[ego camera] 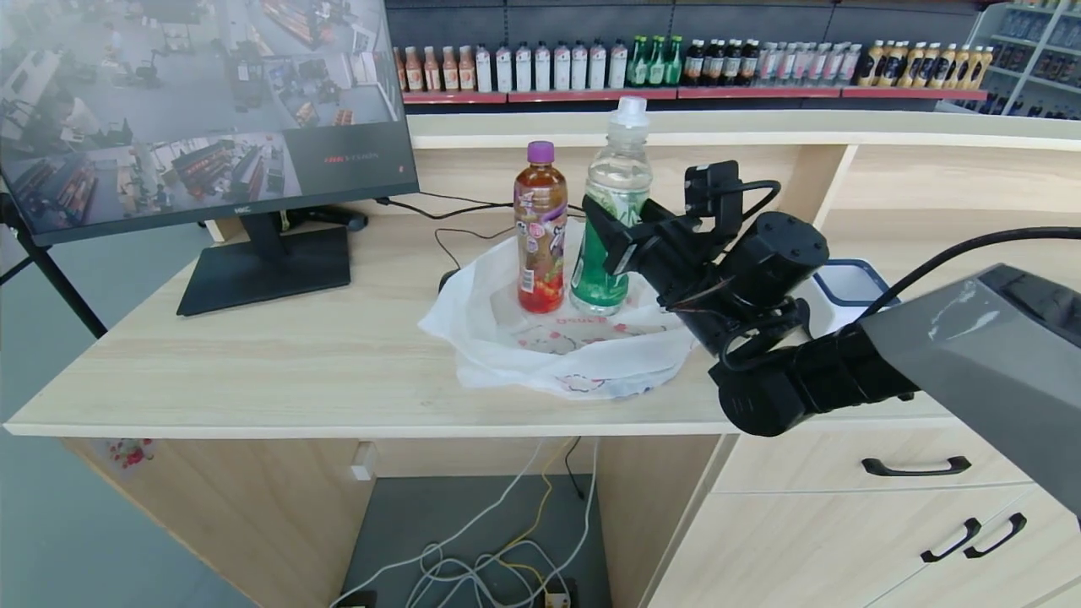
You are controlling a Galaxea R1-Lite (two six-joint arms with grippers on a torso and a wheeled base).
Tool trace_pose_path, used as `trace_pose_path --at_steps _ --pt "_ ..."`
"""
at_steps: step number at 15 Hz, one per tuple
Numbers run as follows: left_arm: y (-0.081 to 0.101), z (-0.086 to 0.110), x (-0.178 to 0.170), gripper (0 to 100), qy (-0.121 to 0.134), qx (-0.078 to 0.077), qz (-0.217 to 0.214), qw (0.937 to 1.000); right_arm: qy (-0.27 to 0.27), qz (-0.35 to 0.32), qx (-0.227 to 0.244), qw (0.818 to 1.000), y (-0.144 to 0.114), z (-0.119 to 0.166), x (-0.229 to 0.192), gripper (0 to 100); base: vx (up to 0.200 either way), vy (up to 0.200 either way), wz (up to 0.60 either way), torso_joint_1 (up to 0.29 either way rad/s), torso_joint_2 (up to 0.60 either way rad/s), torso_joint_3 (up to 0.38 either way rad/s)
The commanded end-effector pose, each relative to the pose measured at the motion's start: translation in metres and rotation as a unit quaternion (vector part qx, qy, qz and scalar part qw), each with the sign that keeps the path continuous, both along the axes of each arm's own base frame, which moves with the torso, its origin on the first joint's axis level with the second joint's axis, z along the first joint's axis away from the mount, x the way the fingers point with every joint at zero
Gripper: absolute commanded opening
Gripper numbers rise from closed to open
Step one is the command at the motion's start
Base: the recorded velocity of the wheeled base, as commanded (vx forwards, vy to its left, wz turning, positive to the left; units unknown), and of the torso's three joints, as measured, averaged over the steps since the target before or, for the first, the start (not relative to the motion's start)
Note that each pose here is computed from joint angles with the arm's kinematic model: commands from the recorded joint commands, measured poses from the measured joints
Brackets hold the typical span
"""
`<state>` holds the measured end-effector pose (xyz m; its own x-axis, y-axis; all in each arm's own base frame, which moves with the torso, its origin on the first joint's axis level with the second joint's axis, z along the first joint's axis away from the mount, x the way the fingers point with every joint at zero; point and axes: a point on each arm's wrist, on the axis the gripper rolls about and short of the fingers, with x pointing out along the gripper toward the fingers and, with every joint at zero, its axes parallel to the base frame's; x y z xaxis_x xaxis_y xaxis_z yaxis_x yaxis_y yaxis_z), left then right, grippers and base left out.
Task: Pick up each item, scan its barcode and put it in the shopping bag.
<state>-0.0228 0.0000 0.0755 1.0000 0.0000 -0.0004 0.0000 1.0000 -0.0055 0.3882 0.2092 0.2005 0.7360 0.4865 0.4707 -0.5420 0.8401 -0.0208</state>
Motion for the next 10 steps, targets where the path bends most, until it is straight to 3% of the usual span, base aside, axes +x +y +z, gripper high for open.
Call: trace_pose_path --at_steps 1,10 --pt "0.0 0.0 0.0 100 0.0 0.0 0.0 1.0 0.009 0.001 -0.005 1.0 0.004 -0.01 0.003 0 0.0 0.0 0.0 0.0 0.0 0.0" --pt "0.0 0.0 0.0 100 0.0 0.0 0.0 1.0 0.013 0.006 -0.024 1.0 0.008 -0.032 0.009 0 0.0 0.0 0.0 0.0 0.0 0.0"
